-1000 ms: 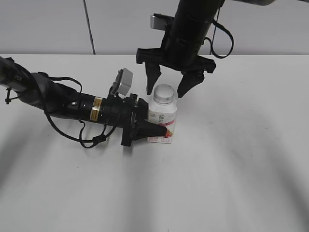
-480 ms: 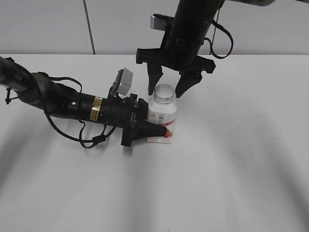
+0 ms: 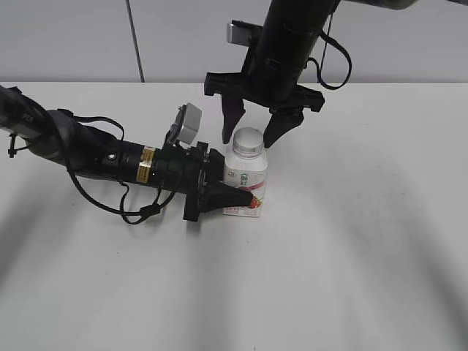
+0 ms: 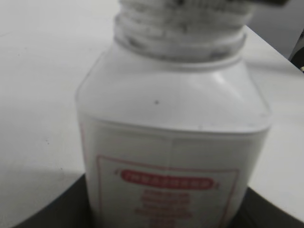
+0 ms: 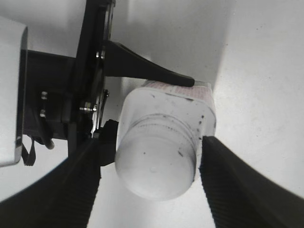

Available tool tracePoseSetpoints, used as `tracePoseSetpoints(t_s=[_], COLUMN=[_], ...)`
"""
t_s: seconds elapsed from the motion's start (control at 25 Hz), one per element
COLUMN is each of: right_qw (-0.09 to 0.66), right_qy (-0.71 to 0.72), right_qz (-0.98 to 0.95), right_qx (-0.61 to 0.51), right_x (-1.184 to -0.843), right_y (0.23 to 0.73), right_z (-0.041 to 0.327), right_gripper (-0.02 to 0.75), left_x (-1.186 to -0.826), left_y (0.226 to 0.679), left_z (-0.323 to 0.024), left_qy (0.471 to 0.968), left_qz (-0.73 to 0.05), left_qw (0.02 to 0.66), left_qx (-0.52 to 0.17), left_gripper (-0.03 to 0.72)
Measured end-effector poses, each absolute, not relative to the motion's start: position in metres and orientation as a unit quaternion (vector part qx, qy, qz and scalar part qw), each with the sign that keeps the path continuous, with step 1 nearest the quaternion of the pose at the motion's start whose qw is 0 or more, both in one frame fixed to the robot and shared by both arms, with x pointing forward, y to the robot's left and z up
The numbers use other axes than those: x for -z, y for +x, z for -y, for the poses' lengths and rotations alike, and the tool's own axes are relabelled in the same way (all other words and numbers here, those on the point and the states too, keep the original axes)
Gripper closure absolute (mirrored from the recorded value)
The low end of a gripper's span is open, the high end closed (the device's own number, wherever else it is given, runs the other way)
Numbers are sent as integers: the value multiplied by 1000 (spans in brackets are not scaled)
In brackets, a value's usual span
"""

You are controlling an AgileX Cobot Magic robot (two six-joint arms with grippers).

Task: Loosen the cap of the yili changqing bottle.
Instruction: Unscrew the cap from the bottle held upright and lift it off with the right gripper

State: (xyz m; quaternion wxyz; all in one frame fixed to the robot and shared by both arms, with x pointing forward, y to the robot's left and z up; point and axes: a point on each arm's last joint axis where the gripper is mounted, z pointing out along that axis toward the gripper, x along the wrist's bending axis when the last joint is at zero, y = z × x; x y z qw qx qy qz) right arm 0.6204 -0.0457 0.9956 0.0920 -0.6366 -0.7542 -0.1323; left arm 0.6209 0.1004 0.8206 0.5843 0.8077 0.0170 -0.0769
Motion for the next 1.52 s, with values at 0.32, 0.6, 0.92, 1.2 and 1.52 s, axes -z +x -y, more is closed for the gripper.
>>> tracePoseSetpoints(t_s=[0.32,0.6,0.92,1.2,1.52], right_qw=[99,102,98,74,43], right_qy=[-638,-638,-612,-452,-239], right_qz=[752,754,775,878,958], right_qx=[130,120,122,139,156], right_x=[-993,-990,-990,-990,-990], right_y=[620,620,620,620,620], right_z=[45,45,45,45,44], right_gripper=[281,339,342,342,342], left_x=[-821,-820,-820,-820,-820], left_y=[621,621,621,621,620], left_z=[-100,-100,-100,-101,-101], left_qy=[808,808,809,809,809], left_qz=[-17,-14,-14,-13,-9], left_qw=[584,583,583,583,582], left_qx=[77,77,77,77,76], left_gripper=[312,312,312,312,312])
